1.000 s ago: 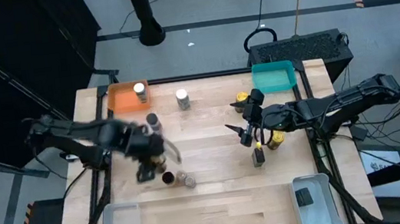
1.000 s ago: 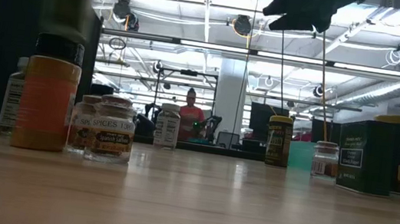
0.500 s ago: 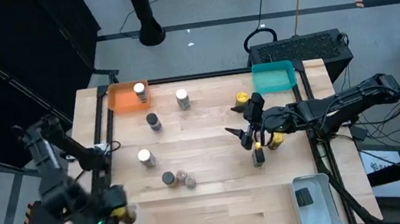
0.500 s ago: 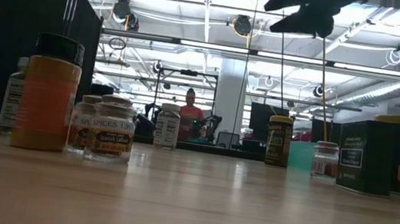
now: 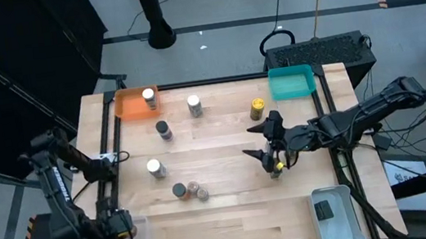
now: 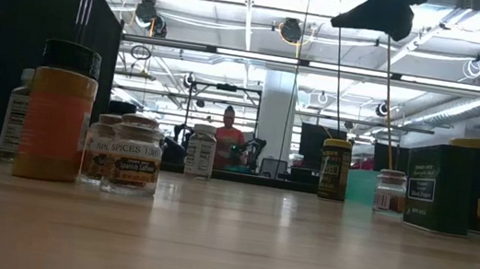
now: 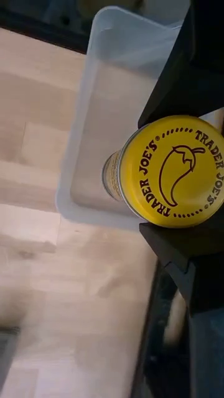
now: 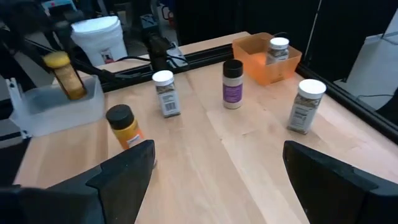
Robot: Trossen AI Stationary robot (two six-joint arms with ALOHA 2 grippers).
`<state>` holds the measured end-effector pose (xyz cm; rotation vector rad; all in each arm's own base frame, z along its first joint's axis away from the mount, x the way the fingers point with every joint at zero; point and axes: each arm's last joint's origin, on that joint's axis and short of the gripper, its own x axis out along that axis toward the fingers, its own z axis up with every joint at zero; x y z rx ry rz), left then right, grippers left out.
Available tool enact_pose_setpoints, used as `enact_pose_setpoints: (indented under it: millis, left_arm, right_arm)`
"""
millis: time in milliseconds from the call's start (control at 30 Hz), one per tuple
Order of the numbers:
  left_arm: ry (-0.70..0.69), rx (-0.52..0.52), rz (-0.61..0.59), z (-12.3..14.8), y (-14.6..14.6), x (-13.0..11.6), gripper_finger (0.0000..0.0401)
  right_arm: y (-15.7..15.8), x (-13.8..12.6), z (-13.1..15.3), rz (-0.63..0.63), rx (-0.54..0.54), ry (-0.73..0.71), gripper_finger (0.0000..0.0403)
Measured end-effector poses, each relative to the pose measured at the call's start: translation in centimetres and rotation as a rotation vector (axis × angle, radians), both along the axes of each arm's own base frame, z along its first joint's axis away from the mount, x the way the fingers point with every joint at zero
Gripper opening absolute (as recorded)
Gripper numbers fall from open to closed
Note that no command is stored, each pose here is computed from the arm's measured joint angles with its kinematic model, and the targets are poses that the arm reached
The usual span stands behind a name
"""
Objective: Sort spices by type
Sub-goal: Put the bottom left yellow seasoning bottle into the transparent bin
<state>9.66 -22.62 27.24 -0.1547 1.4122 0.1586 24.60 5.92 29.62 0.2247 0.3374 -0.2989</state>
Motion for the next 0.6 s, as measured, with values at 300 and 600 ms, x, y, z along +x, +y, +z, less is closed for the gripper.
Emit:
enact_pose_setpoints:
  millis: [300, 600]
  left_arm:
    - [0.032, 0.016, 0.008, -3.7, 0.8, 0.6, 0.0236]
    - [-0.01, 0.032, 0.027, -4.0, 1.3, 1.9, 0.0236]
  right_arm:
    - [0.9, -0.2, 0.0, 0.023, 0.028, -0.006, 0.0338]
    - [1.0, -0.3, 0.0, 0.022, 0.034, -0.006, 0.0338]
